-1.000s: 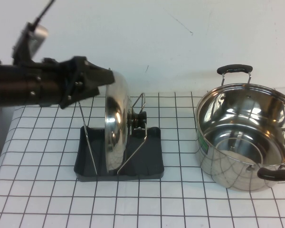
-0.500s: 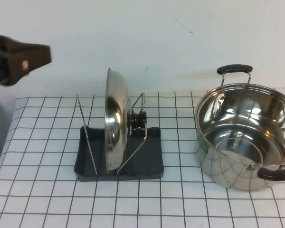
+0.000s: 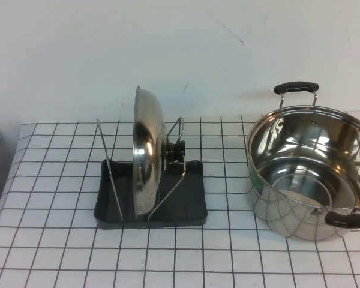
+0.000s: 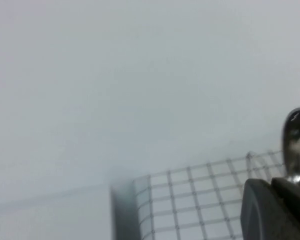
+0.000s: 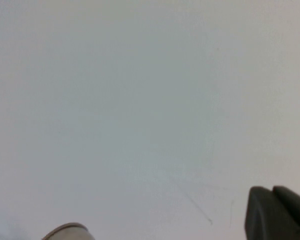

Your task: Put pot lid on rack

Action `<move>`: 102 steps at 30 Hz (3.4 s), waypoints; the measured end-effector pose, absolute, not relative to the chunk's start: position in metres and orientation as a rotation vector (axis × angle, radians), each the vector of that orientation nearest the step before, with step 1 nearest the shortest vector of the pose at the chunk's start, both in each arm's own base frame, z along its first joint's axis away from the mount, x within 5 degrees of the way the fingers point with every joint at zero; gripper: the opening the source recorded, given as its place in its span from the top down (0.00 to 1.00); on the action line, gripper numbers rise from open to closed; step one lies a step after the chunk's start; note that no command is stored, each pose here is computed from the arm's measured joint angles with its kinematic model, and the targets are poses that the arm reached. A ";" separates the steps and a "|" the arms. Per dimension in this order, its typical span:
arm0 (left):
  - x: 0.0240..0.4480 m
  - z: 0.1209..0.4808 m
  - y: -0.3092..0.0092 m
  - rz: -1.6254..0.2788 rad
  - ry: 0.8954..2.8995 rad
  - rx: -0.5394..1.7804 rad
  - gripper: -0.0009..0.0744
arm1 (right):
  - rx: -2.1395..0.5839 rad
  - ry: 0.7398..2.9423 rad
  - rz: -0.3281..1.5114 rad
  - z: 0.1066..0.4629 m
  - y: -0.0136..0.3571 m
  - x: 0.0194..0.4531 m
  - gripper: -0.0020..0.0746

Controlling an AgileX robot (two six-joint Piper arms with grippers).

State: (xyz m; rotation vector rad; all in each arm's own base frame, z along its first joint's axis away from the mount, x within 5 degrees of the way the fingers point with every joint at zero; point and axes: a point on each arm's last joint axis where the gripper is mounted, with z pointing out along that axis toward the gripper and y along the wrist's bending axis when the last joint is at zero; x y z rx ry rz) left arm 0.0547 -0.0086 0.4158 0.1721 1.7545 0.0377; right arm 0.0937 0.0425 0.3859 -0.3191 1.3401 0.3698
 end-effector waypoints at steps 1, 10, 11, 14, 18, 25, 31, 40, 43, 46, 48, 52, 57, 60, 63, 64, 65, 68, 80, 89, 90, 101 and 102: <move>0.049 0.408 -0.007 0.052 1.758 0.150 0.99 | -0.308 1.358 0.385 0.382 0.042 0.093 0.97; 0.014 0.338 0.005 0.113 1.767 -0.056 0.99 | -0.299 1.380 0.430 0.350 0.038 0.071 0.98; 0.012 0.332 0.005 0.113 1.763 -0.059 0.99 | -0.310 1.367 0.424 0.349 0.038 0.067 0.98; 0.011 0.318 0.004 0.092 1.773 -0.073 0.99 | -0.325 1.333 0.416 0.347 0.036 0.058 0.98; 0.018 0.297 0.003 0.054 1.834 -0.084 0.99 | -0.330 1.329 0.411 0.344 0.036 0.056 0.98; 0.030 0.266 0.003 0.045 1.913 -0.087 0.99 | -0.336 1.306 0.400 0.344 0.035 0.051 0.98; 0.035 0.258 0.003 0.040 1.896 -0.087 0.99 | -0.357 1.269 0.410 0.346 0.034 0.043 0.98; 0.036 0.259 0.003 0.040 1.883 -0.086 0.99 | -0.509 1.274 0.508 0.340 0.047 0.035 0.98; 0.036 0.259 0.003 0.040 1.883 -0.086 0.99 | -0.526 1.270 0.399 0.333 0.044 0.040 0.98; 0.036 0.259 0.003 0.040 1.883 -0.086 0.99 | -0.501 1.267 0.258 0.328 0.037 0.046 0.98; 0.036 0.259 0.003 0.040 1.883 -0.086 0.99 | -0.477 1.263 0.182 0.326 0.032 0.048 0.98; 0.036 0.259 0.003 0.040 1.883 -0.086 0.99 | -0.466 1.271 -0.001 0.316 0.023 0.054 0.98; 0.036 0.259 0.003 0.032 1.883 -0.089 0.99 | -0.400 1.356 -0.167 0.288 0.010 0.064 0.98; 0.036 0.259 0.003 0.032 1.883 -0.089 0.99 | -0.304 1.389 -0.236 0.271 0.000 0.062 0.98; 0.036 0.259 0.003 0.032 1.883 -0.089 0.99 | -0.183 1.403 -0.272 0.256 -0.008 0.057 0.98; 0.036 0.259 0.003 0.032 1.883 -0.089 0.99 | -0.149 1.404 -0.284 0.251 -0.010 0.056 0.98; 0.036 0.259 0.003 0.032 1.883 -0.089 0.99 | -0.123 1.402 -0.296 0.248 -0.011 0.054 0.98; 0.036 0.259 0.003 0.032 1.883 -0.089 0.99 | -0.065 1.415 -0.326 0.235 -0.014 0.052 0.98; 0.036 0.259 0.003 0.029 1.883 -0.093 0.99 | 0.049 1.665 -0.248 0.193 -0.017 0.054 0.98; 0.036 0.259 0.003 0.029 1.883 -0.093 0.99 | -0.011 1.848 -0.255 0.175 -0.014 0.052 0.98; 0.036 0.259 0.003 0.029 1.883 -0.093 0.99 | -0.019 1.849 -0.247 0.174 -0.014 0.052 0.98; 0.036 0.259 0.003 0.029 1.882 -0.093 0.99 | -0.259 1.902 -0.140 0.167 0.004 0.051 0.98; 0.036 0.259 0.003 0.029 1.882 -0.093 0.99 | -0.266 1.904 -0.145 0.167 0.004 0.051 0.98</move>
